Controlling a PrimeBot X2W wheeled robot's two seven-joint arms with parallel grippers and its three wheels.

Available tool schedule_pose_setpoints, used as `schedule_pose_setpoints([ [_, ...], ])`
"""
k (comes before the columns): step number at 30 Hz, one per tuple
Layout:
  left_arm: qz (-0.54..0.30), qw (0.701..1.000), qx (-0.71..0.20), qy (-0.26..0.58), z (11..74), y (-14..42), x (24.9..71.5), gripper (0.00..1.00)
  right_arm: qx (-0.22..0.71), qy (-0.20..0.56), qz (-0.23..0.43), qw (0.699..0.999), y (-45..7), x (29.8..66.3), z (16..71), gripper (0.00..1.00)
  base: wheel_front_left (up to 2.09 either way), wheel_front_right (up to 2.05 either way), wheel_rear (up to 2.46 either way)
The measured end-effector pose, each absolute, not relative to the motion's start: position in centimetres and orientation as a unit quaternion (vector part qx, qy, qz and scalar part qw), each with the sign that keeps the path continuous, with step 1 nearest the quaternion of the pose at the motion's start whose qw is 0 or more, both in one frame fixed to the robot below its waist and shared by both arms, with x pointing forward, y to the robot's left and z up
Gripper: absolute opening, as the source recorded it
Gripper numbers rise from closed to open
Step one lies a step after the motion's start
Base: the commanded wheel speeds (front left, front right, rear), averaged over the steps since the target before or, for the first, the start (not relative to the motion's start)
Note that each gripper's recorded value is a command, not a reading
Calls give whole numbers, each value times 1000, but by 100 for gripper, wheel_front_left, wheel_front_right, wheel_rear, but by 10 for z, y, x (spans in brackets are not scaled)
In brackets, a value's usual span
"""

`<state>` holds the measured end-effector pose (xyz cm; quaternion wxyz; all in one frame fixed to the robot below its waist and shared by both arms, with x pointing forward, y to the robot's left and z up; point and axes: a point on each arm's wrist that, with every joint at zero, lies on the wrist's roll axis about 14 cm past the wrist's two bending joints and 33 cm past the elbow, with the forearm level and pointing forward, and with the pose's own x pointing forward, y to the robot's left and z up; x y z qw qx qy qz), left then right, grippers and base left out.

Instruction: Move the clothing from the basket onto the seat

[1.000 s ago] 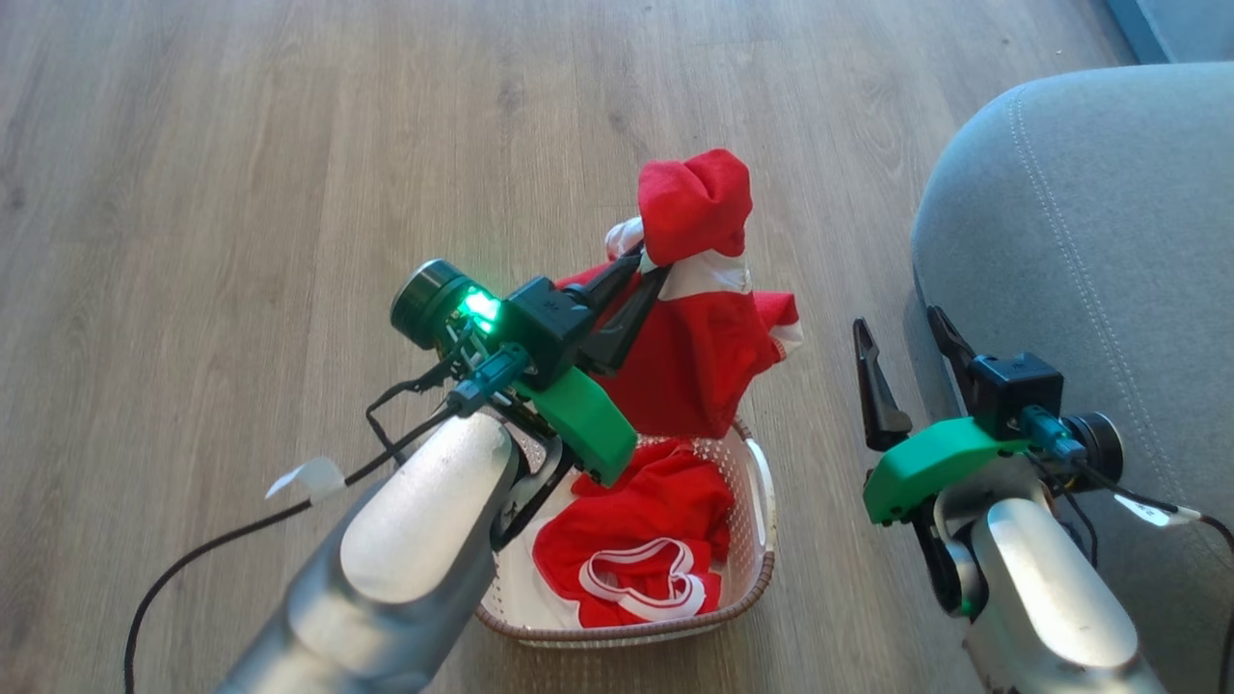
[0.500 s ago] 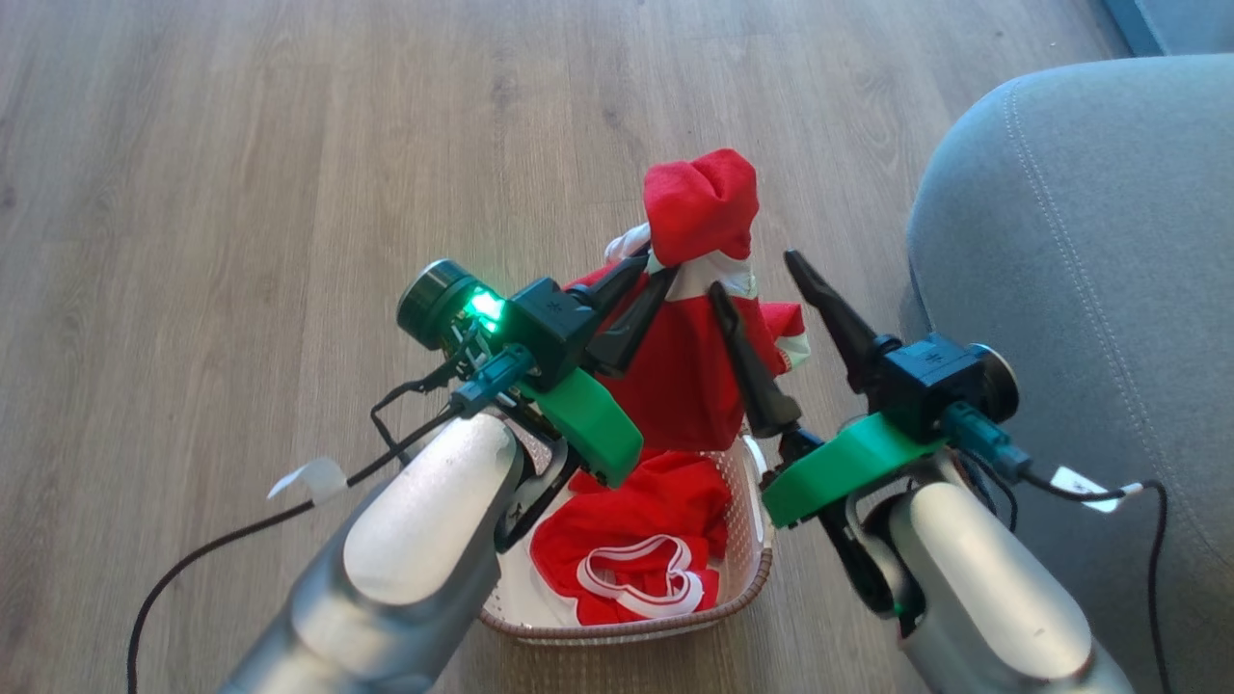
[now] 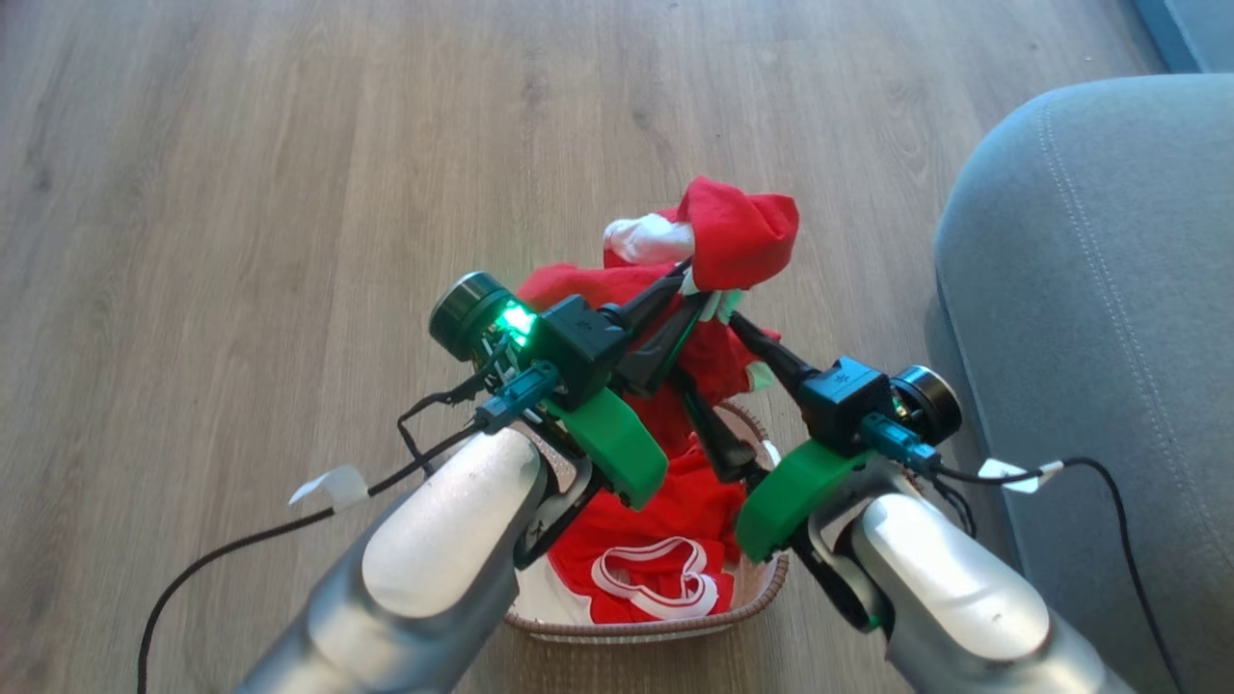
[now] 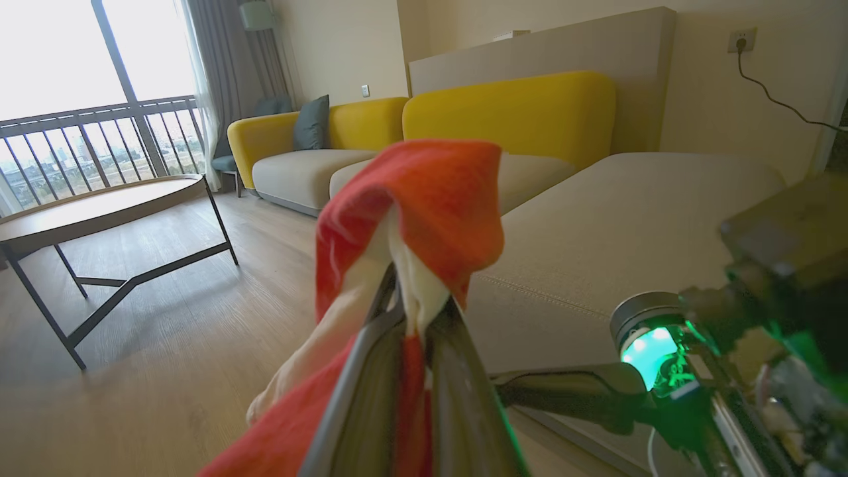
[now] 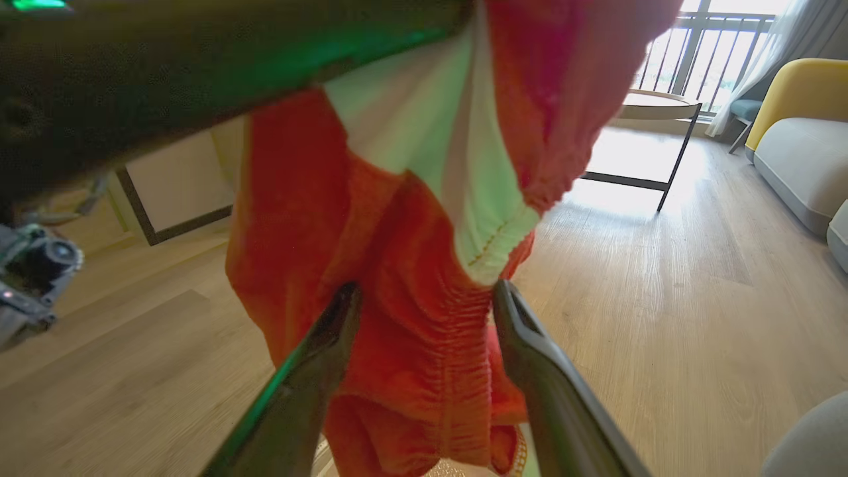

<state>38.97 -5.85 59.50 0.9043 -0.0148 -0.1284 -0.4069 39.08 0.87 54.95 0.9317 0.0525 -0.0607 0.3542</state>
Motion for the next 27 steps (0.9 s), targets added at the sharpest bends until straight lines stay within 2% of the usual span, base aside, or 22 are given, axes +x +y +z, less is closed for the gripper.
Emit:
schedule_pose_setpoints([
  [13,-415,902,-24,-121,593,-59,379,0,54,-27,366,928,24,405,536,100,0,0,0],
  [14,-414,902,-24,-121,592,-58,379,0,54,-25,368,928,25,405,536,62,0,0,0],
  [16,-413,902,-23,-121,592,-58,379,0,55,-22,371,927,27,405,534,0,0,0,0],
  [22,-415,902,-24,-119,591,-59,379,0,57,-30,371,926,27,405,540,0,0,0,0],
  [23,-416,901,-24,-118,590,-60,380,37,59,-34,370,927,26,405,543,0,0,0,0],
  [24,-417,901,-23,-115,589,-61,380,100,61,-38,368,927,25,406,546,0,0,0,0],
  [27,-417,903,-24,-102,581,-61,381,100,65,-52,358,930,18,407,555,0,0,0,0],
])
